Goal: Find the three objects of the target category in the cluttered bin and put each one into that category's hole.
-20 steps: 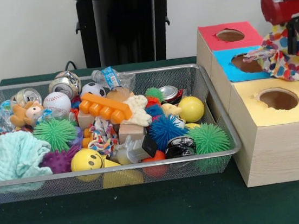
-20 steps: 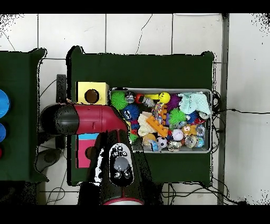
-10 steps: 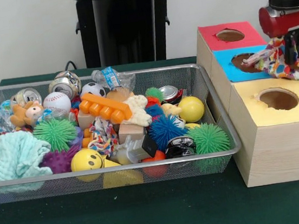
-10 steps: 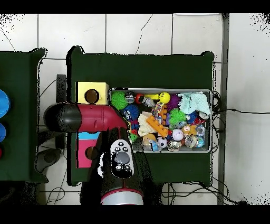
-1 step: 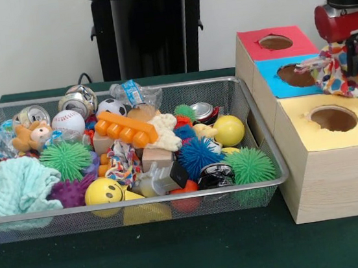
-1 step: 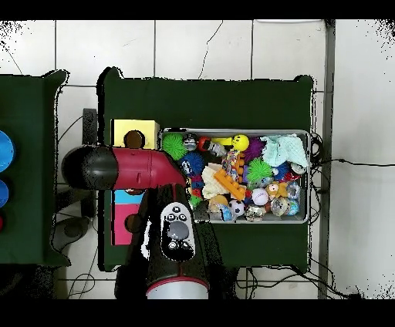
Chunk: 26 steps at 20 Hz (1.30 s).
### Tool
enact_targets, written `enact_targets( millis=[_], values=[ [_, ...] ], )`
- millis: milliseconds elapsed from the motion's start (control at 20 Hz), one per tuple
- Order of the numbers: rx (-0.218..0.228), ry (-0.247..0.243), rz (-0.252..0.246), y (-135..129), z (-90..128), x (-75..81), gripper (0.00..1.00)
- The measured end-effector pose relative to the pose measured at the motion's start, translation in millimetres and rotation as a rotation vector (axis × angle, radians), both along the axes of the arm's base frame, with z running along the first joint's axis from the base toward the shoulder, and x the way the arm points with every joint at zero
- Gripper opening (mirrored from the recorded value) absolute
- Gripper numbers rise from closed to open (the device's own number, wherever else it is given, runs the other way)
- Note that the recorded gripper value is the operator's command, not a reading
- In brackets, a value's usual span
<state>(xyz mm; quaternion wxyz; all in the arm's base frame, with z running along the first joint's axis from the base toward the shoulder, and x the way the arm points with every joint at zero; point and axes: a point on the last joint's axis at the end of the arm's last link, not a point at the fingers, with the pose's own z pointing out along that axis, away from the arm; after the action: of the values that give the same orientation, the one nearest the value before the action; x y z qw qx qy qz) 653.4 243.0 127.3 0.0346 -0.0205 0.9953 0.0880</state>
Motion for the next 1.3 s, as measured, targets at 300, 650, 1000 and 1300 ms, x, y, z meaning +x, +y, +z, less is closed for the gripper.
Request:
enact_targets(
  millis=[300, 650, 1000, 1300],
  values=[
    [0.007, -0.008, -0.010, 1, 13, 10.1, 0.00],
    [0.011, -0.007, -0.019, 0, 23, 14.7, 0.00],
    [0.017, -0.009, -0.034, -8, 26, 19.0, 0.00],
    [0.029, -0.007, -0.076, -35, 24, 29.8, 0.00]
  ],
)
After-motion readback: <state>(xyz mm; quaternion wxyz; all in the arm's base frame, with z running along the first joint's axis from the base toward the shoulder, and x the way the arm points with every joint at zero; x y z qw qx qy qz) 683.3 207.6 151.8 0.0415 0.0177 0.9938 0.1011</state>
